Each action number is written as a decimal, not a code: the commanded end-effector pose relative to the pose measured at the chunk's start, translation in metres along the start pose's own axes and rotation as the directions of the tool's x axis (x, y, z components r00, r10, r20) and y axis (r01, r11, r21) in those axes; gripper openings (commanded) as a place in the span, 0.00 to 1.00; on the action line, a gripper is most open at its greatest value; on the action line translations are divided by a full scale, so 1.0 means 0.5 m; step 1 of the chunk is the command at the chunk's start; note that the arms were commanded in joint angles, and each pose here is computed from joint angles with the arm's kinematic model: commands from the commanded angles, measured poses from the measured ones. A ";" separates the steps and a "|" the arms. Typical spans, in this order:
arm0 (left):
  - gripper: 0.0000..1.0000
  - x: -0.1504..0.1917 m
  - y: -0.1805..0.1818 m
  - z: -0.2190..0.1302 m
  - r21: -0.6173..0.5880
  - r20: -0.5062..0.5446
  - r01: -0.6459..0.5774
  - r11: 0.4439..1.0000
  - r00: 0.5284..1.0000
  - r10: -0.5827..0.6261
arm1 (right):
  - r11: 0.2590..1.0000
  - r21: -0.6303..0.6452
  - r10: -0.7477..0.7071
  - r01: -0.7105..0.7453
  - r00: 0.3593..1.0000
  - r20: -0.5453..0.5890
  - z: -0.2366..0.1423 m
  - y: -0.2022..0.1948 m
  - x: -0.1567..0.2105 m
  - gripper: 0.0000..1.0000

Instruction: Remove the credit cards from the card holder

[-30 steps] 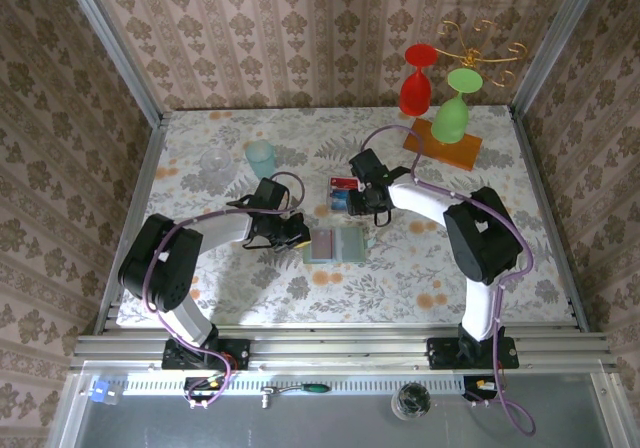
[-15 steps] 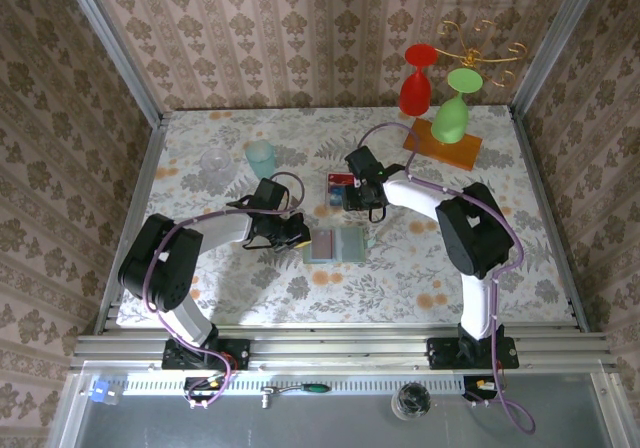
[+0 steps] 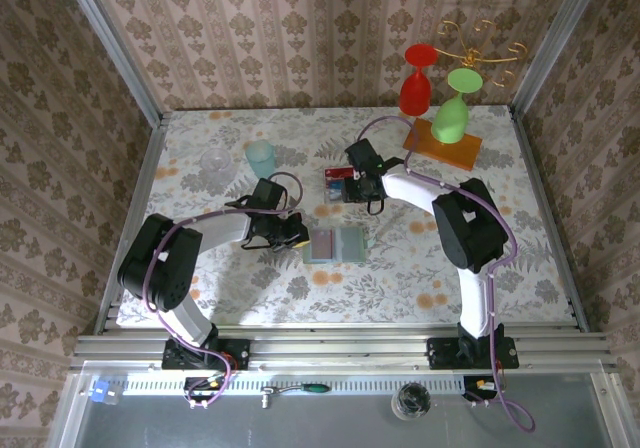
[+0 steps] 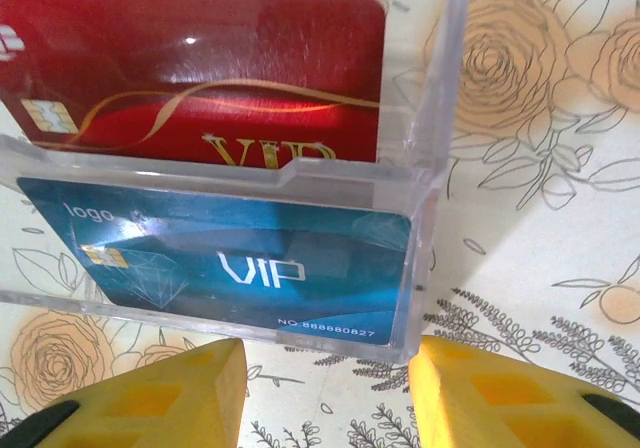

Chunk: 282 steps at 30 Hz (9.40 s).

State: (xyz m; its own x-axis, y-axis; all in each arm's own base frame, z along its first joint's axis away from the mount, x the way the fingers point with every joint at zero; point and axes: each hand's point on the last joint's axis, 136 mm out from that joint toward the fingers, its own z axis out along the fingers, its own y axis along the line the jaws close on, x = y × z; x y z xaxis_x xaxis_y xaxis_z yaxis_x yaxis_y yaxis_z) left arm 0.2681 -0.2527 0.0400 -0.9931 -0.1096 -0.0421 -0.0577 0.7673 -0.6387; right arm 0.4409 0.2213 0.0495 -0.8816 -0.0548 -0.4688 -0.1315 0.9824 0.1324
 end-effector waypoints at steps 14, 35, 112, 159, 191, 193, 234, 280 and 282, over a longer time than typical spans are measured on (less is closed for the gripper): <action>0.05 0.017 0.011 -0.005 -0.003 -0.015 0.010 1.000 1.000 -0.010 | 0.998 -0.053 0.022 -0.022 1.000 -0.003 0.006 0.022 -0.006 0.48; 0.05 0.019 0.014 -0.003 -0.002 -0.016 0.013 1.000 1.000 -0.013 | 0.997 -0.055 0.045 -0.046 0.999 -0.008 0.027 0.045 -0.014 0.59; 0.00 0.060 0.068 0.018 -0.095 -0.087 0.029 0.995 0.996 -0.038 | 0.933 -0.287 0.101 -0.215 0.925 -0.365 -0.080 0.203 0.270 0.42; 0.18 -0.001 -0.069 0.006 0.065 -0.041 0.008 0.998 0.999 -0.005 | 0.863 -0.325 0.236 -0.388 0.876 -0.420 -0.064 0.180 0.299 0.24; 0.21 -0.021 -0.155 0.039 0.132 -0.069 -0.028 0.991 0.997 0.037 | 0.927 -0.256 0.212 -0.276 0.945 -0.250 -0.165 0.069 0.193 0.32; 0.23 -0.021 -0.167 0.048 0.139 -0.080 -0.031 0.990 0.996 0.043 | 0.928 -0.247 0.221 -0.278 0.946 -0.236 -0.172 0.052 0.186 0.32; 0.37 -0.024 -0.173 0.034 0.183 -0.066 -0.039 0.982 0.996 0.052 | 0.981 -0.061 0.160 -0.184 0.947 -0.279 -0.127 -0.046 0.248 0.07; 0.04 0.017 0.030 0.017 -0.032 -0.071 -0.005 0.999 0.997 0.003 | 0.842 -0.408 0.211 -0.354 0.911 -0.355 -0.106 0.216 0.217 0.29; 0.04 0.018 0.033 0.020 -0.032 -0.072 -0.003 0.999 0.997 0.000 | 0.843 -0.403 0.209 -0.355 0.908 -0.363 -0.099 0.215 0.223 0.29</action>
State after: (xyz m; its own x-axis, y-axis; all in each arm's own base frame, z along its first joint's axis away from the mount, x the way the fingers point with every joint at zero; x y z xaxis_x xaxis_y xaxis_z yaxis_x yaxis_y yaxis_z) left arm 0.2610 -0.2517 0.0297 -0.9972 -0.0742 0.0126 -0.0658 0.7781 -0.6247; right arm 0.3079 0.3044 0.0578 -0.9900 0.0925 -0.1067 0.0093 0.7966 0.6044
